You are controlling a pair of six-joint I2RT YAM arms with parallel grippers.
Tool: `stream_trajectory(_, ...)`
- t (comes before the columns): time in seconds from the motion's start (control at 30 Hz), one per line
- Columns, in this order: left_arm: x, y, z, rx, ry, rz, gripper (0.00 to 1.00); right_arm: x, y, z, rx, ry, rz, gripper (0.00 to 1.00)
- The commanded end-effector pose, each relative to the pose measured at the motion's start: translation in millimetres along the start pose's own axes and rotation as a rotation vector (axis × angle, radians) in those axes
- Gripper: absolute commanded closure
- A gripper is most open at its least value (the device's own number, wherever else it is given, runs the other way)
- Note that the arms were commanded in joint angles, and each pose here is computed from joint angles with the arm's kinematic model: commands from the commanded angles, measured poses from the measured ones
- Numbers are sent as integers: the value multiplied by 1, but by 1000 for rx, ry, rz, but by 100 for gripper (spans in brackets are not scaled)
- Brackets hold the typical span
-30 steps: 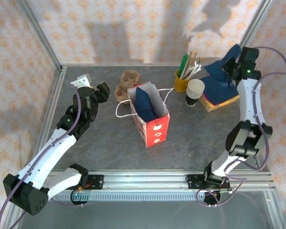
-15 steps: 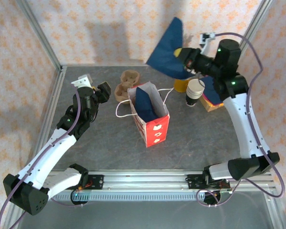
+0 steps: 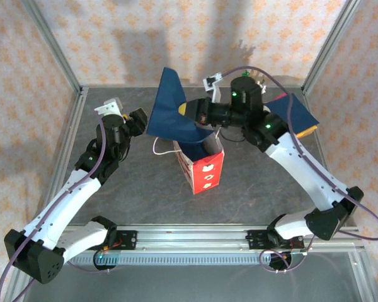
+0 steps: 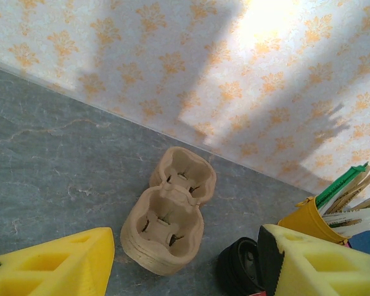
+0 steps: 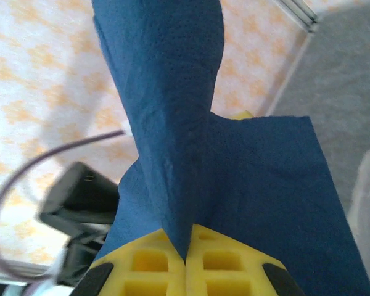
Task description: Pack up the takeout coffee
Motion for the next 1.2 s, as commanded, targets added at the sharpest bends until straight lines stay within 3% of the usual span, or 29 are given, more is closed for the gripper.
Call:
stream_trajectory(0.0, 6, -2, 1, -15, -14, 17, 35, -8, -39, -9, -207, -7, 37, 100)
stream_trajectory(0.23, 4, 0, 2, -8, -11, 15, 35, -31, -113, -11, -566, 56, 82, 100)
stream_trajectory(0.6, 2, 3, 4, -5, -12, 19, 35, -58, -155, -9, -787, 170, 171, 100)
stream_trajectory(0.93, -1, 4, 2, -8, -7, 20, 35, -66, -162, -8, -901, 221, 239, 100)
stream_trajectory(0.97, -1, 4, 2, -7, -7, 20, 35, -65, -158, -9, -889, 217, 239, 99)
stream_trajectory(1.1, -2, 5, 2, 0, -7, 15, 35, -54, -135, -11, -806, 175, 240, 77)
stream_trajectory(1.17, -4, 8, 1, 8, -8, 11, 35, -46, -123, -11, -769, 146, 251, 72)
Point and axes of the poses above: each hand's point on the last joint's axis, 136 mm out from that joint toward the fingers, its own z axis back along the fingers, its own y axis along the line the jaws close on, x = y × z, the point moved 1 cm from there along z, back along the fingers, and after that the axes turned 1 degree about z, right-handed, at the moved point
